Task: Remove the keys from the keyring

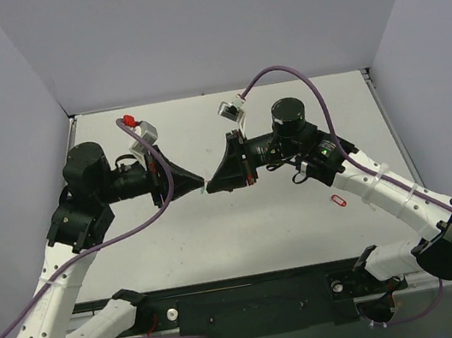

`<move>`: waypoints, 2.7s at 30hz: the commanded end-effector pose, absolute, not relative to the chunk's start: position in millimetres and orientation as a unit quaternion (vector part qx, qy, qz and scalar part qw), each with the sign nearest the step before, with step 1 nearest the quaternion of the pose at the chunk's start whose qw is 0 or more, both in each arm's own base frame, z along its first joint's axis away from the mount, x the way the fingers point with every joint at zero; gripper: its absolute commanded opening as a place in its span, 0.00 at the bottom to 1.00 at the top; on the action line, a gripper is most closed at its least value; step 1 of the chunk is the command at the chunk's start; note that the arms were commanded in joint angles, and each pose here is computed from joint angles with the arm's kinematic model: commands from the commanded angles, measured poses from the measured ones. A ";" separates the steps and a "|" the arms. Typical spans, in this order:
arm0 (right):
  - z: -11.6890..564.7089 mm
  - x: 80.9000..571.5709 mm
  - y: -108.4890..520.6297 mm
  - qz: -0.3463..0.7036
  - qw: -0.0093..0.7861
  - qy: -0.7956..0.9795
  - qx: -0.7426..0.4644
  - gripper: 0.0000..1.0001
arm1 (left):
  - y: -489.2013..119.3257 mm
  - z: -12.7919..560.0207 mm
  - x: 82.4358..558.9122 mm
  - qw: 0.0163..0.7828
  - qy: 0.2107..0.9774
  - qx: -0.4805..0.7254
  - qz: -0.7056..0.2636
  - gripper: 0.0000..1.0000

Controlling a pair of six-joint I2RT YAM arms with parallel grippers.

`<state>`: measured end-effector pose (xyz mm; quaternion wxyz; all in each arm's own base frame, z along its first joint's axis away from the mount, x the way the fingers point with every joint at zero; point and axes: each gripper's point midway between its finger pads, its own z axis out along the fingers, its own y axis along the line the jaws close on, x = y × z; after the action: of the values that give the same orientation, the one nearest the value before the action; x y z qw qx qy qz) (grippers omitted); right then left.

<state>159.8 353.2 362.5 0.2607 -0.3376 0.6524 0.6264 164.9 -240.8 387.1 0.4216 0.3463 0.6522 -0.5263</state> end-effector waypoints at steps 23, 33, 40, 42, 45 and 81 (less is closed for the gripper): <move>409.7 150.2 349.2 0.651 0.325 0.580 -0.366 0.00 | -227.8 430.4 157.3 0.522 0.592 0.248 -0.562 0.57; 420.0 148.0 349.4 0.669 0.329 0.561 -0.361 0.00 | -228.4 439.2 156.5 0.532 0.558 0.222 -0.597 0.52; 420.7 147.6 349.9 0.672 0.327 0.559 -0.360 0.00 | -230.0 440.4 157.2 0.532 0.549 0.220 -0.606 0.43; 422.3 147.1 349.9 0.673 0.329 0.557 -0.360 0.00 | -231.0 440.8 156.1 0.528 0.547 0.221 -0.611 0.41; 423.9 146.5 349.4 0.676 0.327 0.554 -0.359 0.00 | -232.6 438.7 157.6 0.523 0.549 0.221 -0.613 0.37; 432.4 149.8 347.1 0.673 0.346 0.554 -0.346 0.22 | -242.5 434.6 159.8 0.509 0.560 0.226 -0.613 0.00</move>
<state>159.4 356.6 398.8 0.2937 -0.3256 0.6013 0.6680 162.5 -242.9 422.1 0.4968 0.2176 0.5692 -0.6179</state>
